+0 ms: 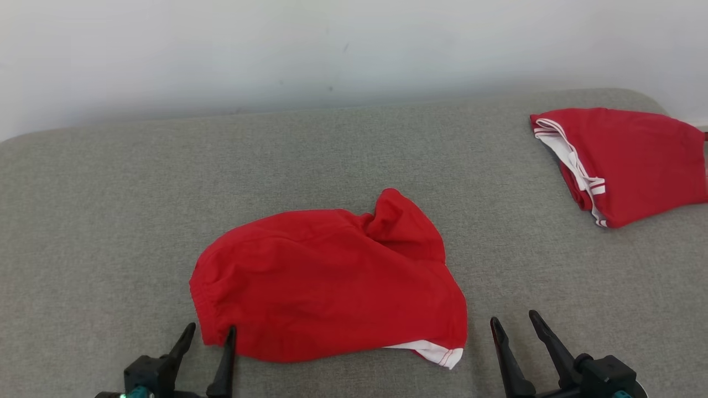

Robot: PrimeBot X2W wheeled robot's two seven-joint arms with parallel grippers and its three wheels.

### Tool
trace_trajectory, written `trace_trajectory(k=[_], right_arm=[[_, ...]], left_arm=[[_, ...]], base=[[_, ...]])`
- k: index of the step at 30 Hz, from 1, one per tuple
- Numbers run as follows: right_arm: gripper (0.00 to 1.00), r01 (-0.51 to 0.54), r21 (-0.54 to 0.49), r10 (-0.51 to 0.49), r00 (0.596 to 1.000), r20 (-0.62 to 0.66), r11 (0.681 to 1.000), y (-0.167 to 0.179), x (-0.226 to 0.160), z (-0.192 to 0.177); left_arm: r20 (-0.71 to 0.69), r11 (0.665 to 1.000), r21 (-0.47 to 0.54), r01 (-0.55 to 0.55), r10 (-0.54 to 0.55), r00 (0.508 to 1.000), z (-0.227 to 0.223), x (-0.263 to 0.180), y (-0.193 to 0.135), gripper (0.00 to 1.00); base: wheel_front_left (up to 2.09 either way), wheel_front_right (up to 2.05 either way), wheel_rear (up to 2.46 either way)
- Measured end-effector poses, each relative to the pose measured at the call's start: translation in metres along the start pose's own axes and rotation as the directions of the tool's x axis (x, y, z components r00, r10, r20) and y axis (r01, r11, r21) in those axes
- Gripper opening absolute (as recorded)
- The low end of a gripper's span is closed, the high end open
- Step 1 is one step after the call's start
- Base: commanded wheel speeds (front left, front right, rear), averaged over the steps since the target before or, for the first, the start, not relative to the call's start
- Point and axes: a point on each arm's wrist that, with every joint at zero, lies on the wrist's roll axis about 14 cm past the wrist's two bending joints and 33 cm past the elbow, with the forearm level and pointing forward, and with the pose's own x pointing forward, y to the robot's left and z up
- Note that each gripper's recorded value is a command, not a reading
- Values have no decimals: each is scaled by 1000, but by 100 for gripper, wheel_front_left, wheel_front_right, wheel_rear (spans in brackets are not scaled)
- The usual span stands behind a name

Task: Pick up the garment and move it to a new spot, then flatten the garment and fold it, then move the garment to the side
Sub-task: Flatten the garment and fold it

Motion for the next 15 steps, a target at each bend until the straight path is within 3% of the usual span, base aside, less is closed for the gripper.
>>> trace_trajectory(k=[3, 4, 5, 6, 15], right_arm=[[100, 10, -1, -10, 1000, -2, 1000, -3, -2, 0], [100, 12, -1, -12, 1000, -1, 1000, -4, -3, 0], [100, 13, -2, -13, 1000, 1, 1000, -4, -3, 0], [100, 14, -3, -14, 1000, 3, 1000, -4, -3, 1], [100, -3, -1, 3, 1000, -4, 1000, 0, -3, -2]], left_arm=[[-16, 1000, -12, 5, -5, 1000, -3, 7, 1, 100], [-15, 1000, -19, 8, -8, 1000, -2, 9, 0, 76], [-9, 1000, -25, 14, -15, 1000, 0, 11, -3, 17], [1, 999, -30, 22, -22, 1000, 3, 13, -5, 0], [131, 993, -55, 108, -100, 986, 42, 2, -30, 0]], base=[[0, 0, 0], [0, 0, 0], [0, 0, 0], [0, 0, 0], [0, 0, 0]])
